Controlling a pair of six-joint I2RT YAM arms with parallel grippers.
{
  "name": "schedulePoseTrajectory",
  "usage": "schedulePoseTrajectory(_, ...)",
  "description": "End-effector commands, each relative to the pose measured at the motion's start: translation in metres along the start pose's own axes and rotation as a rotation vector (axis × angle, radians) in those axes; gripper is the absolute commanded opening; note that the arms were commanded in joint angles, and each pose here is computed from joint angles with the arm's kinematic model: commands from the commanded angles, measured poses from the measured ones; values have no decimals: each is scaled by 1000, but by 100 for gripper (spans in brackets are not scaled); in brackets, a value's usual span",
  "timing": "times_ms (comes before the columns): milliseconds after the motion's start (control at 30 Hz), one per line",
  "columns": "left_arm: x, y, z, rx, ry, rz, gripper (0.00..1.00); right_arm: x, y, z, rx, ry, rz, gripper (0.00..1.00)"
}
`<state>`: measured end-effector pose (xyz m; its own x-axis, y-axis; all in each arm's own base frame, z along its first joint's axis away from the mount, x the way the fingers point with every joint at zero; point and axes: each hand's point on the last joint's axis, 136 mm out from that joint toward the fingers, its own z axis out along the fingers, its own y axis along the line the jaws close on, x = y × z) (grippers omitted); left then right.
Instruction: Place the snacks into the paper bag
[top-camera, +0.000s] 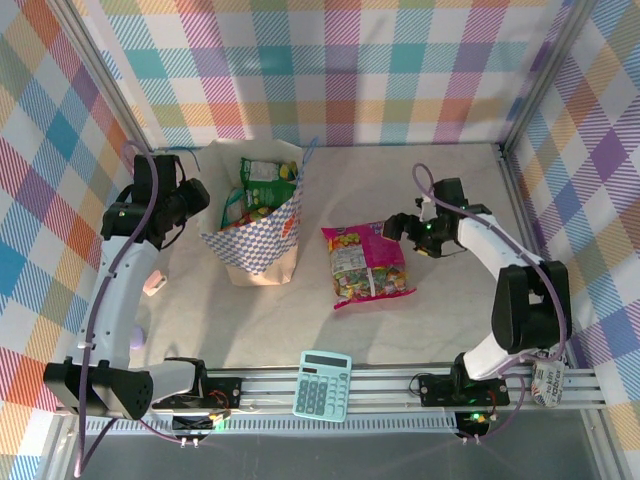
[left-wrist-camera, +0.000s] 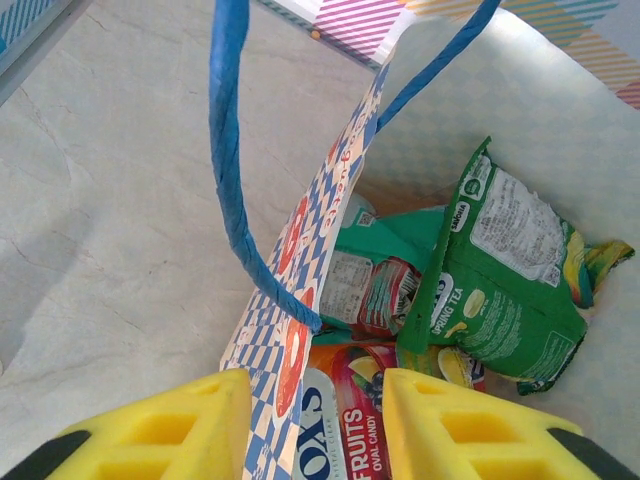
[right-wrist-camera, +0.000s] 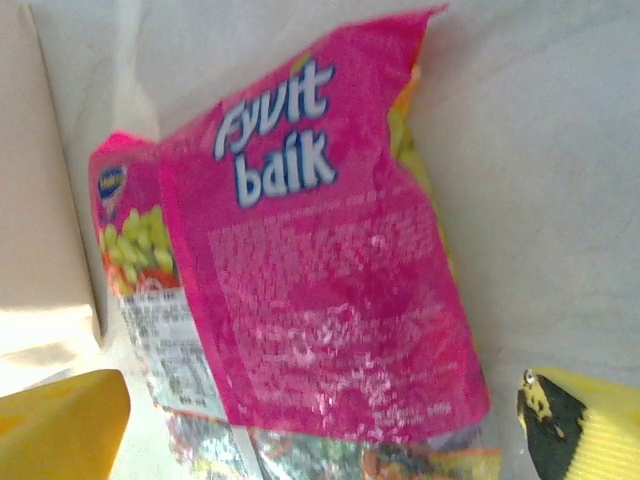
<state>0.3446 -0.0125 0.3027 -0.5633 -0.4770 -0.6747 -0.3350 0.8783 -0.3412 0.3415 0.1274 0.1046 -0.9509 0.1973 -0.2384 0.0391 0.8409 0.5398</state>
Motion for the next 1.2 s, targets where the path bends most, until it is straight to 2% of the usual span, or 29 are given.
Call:
schedulePoseTrajectory(0, -5, -7, -12, 32, -27, 9, 42, 8, 3, 3, -49, -14, -61, 99)
schedulePoseTrajectory(200, -5, -6, -15, 31, -30, 10, 46, 10, -8, 16, -7, 12, -82, 99)
schedulePoseTrajectory(467, 0, -4, -13, 27, -16, 12, 46, 7, -12, 42, 29, 65, -89, 99)
schedulePoseTrajectory(700, -3, -3, -16, 16, -27, 23, 46, 5, 8, 56, -21, 85, -128, 99)
schedulePoseTrajectory(900, -1, -2, -16, 11, -19, 24, 46, 17, 6, 75, 48, 161, -161, 100)
schedulePoseTrajectory(1167, -2, 1, -23, 8, -31, 27, 46, 35, -4, 95, 115, 245, -158, 93)
